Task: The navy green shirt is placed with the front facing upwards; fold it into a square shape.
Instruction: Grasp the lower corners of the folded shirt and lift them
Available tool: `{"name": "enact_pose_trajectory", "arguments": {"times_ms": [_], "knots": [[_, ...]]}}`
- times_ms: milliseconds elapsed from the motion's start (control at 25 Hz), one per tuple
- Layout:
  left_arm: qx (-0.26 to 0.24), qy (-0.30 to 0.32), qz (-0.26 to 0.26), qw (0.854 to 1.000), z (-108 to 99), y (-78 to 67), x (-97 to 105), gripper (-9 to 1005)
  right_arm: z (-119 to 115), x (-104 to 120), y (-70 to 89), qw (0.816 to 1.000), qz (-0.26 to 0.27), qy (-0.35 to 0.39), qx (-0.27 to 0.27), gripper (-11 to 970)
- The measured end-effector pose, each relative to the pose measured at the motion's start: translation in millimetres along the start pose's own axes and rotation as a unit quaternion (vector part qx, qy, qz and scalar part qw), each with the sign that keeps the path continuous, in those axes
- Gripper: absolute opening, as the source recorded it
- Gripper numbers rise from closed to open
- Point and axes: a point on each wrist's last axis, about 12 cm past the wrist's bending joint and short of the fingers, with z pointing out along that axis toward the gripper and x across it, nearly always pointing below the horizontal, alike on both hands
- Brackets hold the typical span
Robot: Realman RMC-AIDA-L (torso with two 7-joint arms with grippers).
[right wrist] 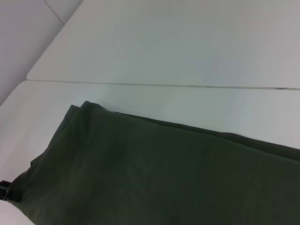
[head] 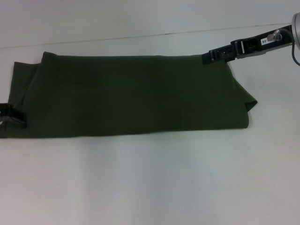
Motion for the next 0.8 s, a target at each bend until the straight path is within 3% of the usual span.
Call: {"name": "enact_pose_trajectory", "arguments": {"times_ms": [800], "knots": [[0.009,0.016,0.012,1.0,11,-13.5,1,764,-8,5,-8.3,1.0,0.015,-0.009,0.001,945]]}}
